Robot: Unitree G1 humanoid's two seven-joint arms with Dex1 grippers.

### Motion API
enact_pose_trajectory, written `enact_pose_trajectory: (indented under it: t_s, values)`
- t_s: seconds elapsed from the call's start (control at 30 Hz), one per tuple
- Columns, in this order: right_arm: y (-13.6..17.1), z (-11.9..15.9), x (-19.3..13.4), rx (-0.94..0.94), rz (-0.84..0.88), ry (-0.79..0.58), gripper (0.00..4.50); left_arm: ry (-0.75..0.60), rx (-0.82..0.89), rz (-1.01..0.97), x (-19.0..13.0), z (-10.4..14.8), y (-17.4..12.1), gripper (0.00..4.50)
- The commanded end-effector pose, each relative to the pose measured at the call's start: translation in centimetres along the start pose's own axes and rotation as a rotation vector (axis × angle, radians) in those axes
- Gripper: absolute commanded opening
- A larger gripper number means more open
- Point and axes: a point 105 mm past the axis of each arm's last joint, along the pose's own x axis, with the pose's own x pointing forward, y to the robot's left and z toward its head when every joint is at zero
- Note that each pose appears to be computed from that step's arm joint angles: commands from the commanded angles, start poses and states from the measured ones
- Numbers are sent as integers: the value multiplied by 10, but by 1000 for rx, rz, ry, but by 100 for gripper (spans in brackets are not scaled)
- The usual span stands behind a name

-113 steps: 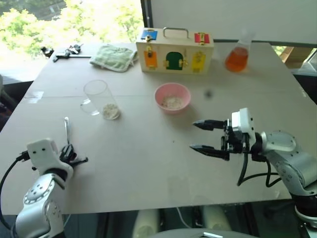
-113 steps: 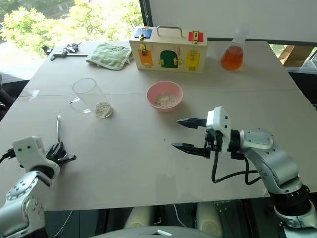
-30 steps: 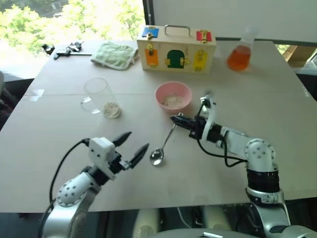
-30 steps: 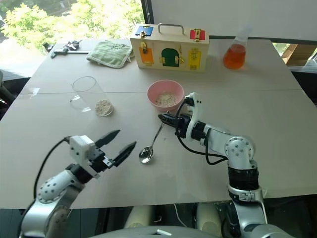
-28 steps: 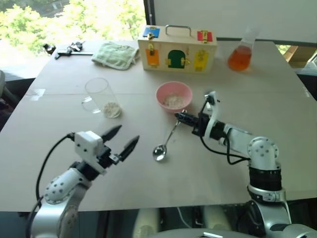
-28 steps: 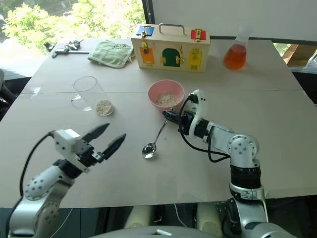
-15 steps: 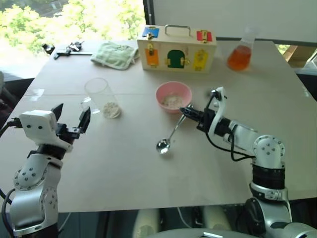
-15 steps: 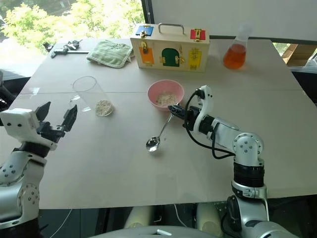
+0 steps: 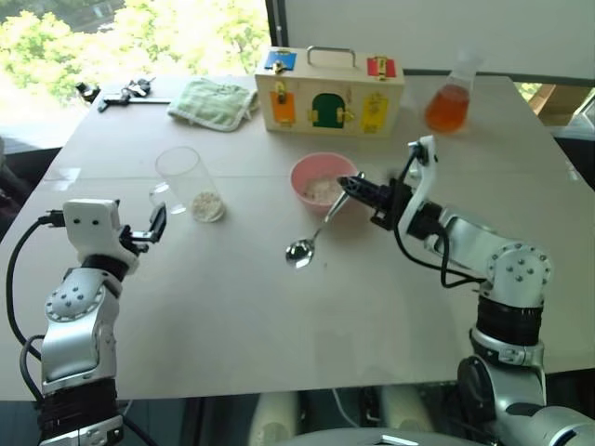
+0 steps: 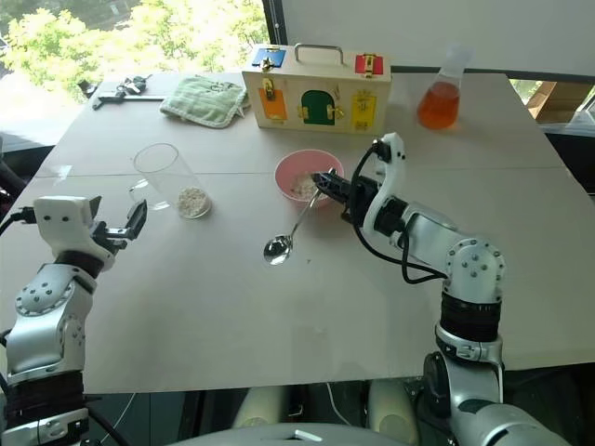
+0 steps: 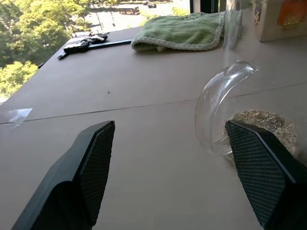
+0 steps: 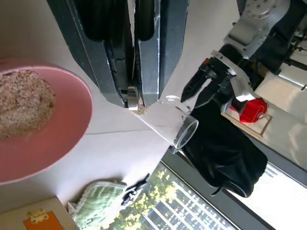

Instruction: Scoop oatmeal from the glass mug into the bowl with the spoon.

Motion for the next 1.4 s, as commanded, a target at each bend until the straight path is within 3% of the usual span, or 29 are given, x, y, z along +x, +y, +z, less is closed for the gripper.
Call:
enact_pose_trajectory:
  t_s: [0.03,0.47,0.77,1.17,1.4]
  values:
    - [30,23,-4,-48,99,-56,0,-47,53,-10,8,12,3,384]
    - [50,83,18,-242,121,-163,0,-10,60,-65,40,-2,-18,384]
    - [67,103,53,-335,169,-259,0,-37,48,-71,52,-1,-24,7]
    - [68,98,68,-482,166,-239,0,-82,3,-134,42,0,-46,3]
    - [82,93,77,-549,207,-237,0,-115,-80,-297,34,22,-95,3]
